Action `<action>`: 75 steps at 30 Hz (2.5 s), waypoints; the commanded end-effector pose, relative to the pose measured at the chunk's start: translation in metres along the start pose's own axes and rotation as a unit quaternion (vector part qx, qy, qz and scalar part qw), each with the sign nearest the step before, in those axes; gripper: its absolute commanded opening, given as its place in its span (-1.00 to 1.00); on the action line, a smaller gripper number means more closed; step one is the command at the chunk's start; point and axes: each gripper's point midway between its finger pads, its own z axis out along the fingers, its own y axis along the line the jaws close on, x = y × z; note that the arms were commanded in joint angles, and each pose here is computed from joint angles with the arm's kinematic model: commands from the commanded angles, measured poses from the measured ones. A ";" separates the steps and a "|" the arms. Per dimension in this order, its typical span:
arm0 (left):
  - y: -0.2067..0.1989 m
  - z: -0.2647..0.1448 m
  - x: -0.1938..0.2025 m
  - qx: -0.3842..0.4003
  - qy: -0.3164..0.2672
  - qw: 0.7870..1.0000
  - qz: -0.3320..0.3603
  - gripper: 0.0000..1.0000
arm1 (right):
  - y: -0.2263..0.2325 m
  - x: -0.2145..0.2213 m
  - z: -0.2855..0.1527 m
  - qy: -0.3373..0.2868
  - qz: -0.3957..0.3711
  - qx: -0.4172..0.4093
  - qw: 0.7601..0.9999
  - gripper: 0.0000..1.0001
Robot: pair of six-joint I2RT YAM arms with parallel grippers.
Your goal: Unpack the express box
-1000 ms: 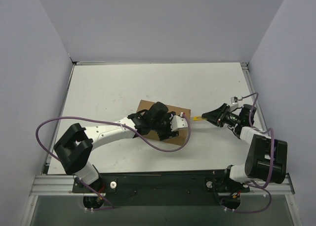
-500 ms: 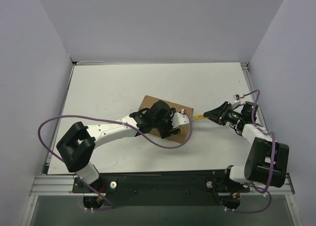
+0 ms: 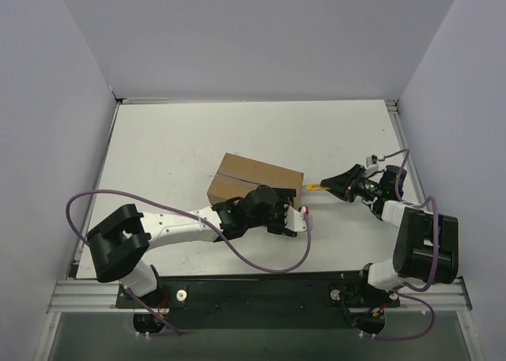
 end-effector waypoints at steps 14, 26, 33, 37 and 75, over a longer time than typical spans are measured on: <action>0.086 0.035 0.024 -0.125 0.036 0.990 -0.062 0.65 | 0.016 0.005 0.021 0.038 -0.014 -0.048 0.998 -1.00; 0.111 0.037 0.051 -0.129 0.065 0.980 -0.135 0.61 | 0.009 0.013 0.018 0.047 -0.025 -0.032 0.998 -1.00; 0.113 0.043 0.052 -0.126 0.063 0.977 -0.161 0.58 | 0.012 0.016 0.017 0.045 -0.026 -0.026 0.998 -1.00; 0.114 0.046 0.051 -0.126 0.061 0.976 -0.167 0.58 | 0.011 0.020 0.017 0.048 -0.025 -0.015 0.998 -1.00; 0.111 0.033 0.057 -0.002 0.034 0.990 -0.136 0.61 | 0.043 -0.106 0.073 -0.057 -0.117 -0.020 0.991 -1.00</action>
